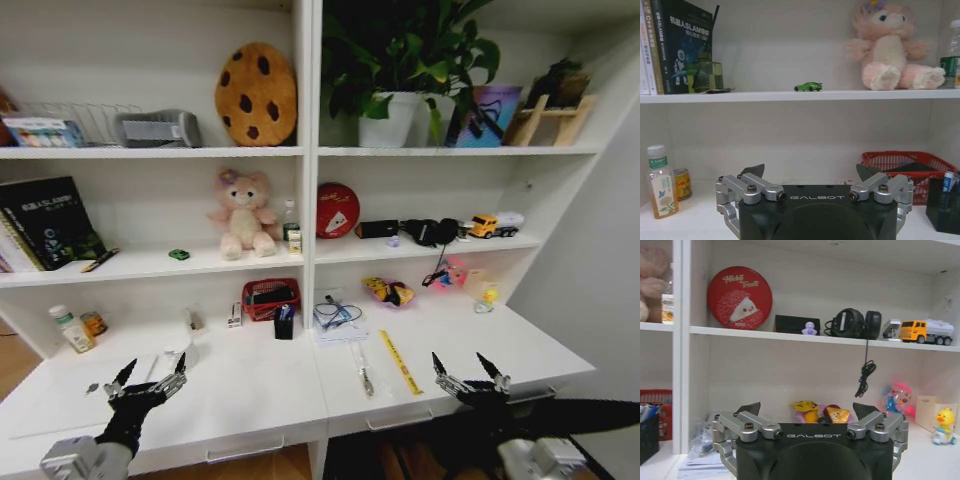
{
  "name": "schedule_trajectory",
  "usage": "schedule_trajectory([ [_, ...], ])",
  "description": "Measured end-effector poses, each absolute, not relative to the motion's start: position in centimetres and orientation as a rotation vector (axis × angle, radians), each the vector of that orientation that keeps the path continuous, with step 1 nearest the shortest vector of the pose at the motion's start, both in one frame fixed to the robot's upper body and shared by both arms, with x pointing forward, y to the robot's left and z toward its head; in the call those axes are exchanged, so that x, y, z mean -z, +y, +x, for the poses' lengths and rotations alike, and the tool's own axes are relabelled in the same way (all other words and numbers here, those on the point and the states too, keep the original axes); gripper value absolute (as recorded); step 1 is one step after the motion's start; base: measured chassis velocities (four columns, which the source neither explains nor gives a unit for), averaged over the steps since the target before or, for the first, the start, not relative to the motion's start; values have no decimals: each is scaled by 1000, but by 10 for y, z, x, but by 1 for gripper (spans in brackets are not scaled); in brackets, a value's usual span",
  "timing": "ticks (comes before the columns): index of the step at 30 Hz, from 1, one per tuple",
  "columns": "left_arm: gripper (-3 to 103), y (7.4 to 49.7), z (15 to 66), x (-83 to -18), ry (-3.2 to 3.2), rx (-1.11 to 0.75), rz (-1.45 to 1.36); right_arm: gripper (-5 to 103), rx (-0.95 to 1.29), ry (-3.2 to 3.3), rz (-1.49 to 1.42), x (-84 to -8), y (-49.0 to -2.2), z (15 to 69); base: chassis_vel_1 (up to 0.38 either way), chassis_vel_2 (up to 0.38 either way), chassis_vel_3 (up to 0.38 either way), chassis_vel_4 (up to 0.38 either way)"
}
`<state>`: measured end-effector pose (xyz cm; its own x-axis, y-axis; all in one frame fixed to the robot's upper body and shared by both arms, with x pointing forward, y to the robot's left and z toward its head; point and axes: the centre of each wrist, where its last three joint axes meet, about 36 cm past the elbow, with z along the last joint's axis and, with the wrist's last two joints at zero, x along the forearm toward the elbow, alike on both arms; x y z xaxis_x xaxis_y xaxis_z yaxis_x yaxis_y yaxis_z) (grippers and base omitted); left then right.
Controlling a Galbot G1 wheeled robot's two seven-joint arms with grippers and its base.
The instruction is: Organize the objects on the table.
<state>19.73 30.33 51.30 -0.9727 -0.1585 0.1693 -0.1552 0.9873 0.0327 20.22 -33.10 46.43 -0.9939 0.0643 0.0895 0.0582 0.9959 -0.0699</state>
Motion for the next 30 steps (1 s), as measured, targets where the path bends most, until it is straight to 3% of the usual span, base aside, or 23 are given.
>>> schedule_trajectory([
  [19,100,303,197,-513,-2960,29,236,100,-102,-3047,-93,-464,-331,202,343,344,-355,-344],
  [30,100,303,197,-513,-2960,29,236,100,-103,-3047,-93,-464,-331,202,122,65,-64,-107],
])
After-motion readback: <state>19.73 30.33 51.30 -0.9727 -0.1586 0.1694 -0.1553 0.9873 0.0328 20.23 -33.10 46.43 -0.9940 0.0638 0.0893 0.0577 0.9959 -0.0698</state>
